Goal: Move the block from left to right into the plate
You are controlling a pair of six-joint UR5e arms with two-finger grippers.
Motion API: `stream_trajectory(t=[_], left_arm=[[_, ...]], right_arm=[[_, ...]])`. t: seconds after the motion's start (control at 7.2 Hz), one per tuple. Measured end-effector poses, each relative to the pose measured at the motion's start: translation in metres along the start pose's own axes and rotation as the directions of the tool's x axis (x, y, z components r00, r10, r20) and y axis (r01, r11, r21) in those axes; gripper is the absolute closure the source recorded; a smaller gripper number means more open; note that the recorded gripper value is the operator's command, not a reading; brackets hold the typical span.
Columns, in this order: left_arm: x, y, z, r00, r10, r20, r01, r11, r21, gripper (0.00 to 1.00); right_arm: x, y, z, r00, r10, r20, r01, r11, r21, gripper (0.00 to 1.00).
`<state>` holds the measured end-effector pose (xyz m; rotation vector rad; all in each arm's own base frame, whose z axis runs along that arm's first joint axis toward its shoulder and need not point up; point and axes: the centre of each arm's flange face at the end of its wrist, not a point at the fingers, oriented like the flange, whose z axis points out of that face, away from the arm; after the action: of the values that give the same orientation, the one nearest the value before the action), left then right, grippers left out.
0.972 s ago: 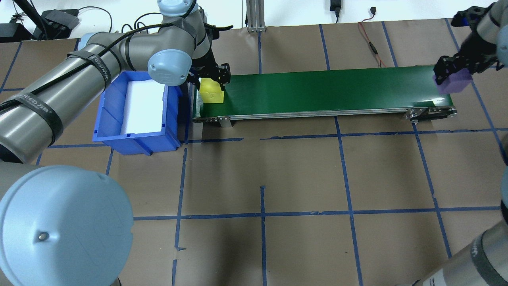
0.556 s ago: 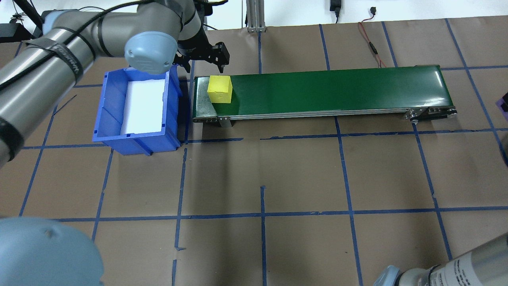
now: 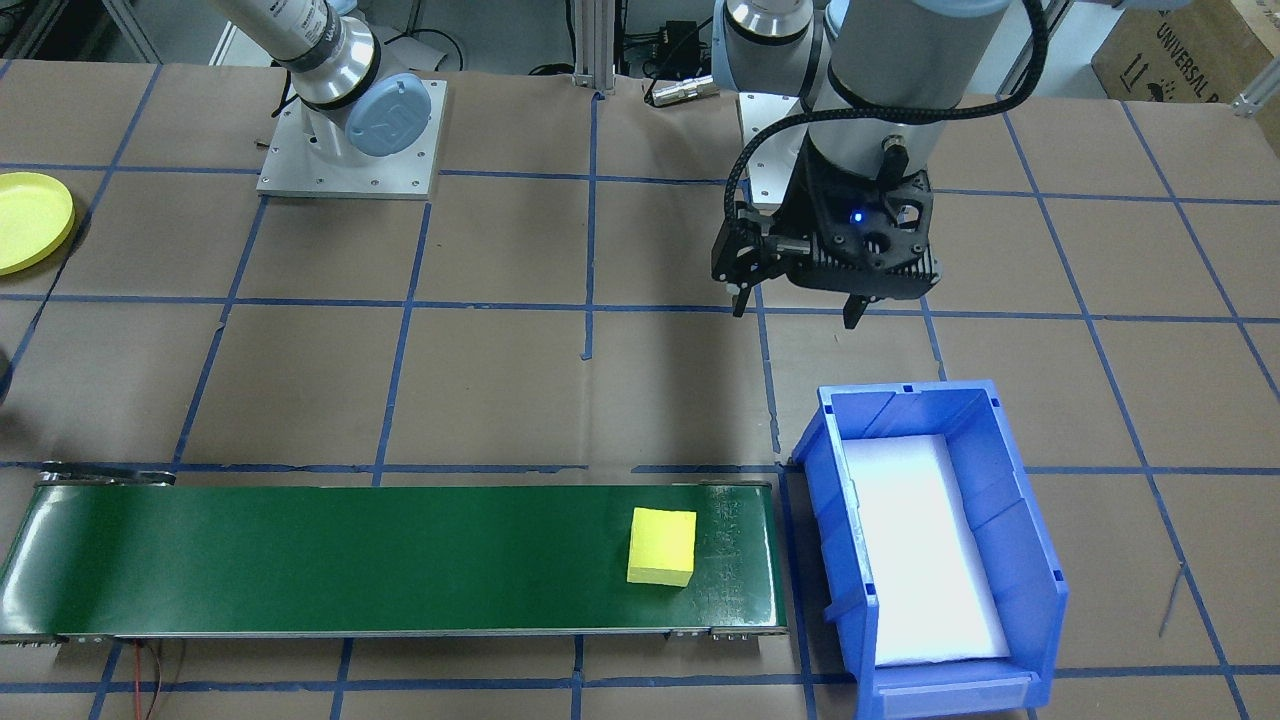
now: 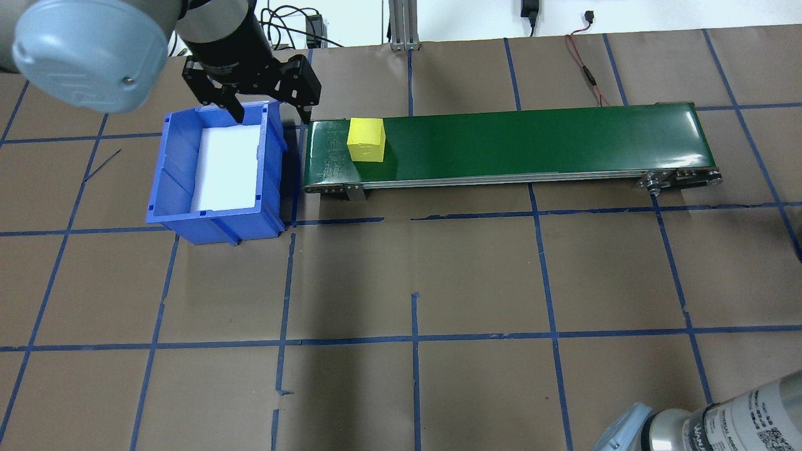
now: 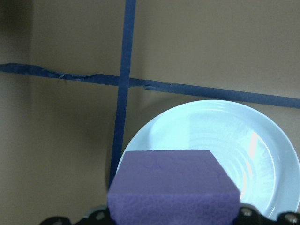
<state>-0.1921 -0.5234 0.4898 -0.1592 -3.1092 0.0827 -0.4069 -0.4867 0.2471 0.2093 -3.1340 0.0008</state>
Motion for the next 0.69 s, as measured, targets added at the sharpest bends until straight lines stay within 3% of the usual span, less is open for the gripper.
stream_trajectory(t=[0.14,0.28,0.69], left_arm=[[-0.008,0.016,0.004,1.000,0.016,-0.002,-0.016,0.999,-0.028,0.00],[-0.013,0.024,0.006,1.000,0.020,-0.003,-0.020,0.999,-0.032,0.00],[-0.015,0.032,-0.003,1.000,0.023,0.004,-0.023,1.000,-0.003,0.00]], right_arm=[[0.009,0.008,0.011,1.000,0.014,0.005,-0.014,1.000,-0.003,0.12],[0.020,0.018,0.018,0.999,0.034,0.011,-0.034,0.999,-0.005,0.00],[0.028,0.029,0.021,0.998,0.060,0.022,-0.060,0.998,-0.001,0.00]])
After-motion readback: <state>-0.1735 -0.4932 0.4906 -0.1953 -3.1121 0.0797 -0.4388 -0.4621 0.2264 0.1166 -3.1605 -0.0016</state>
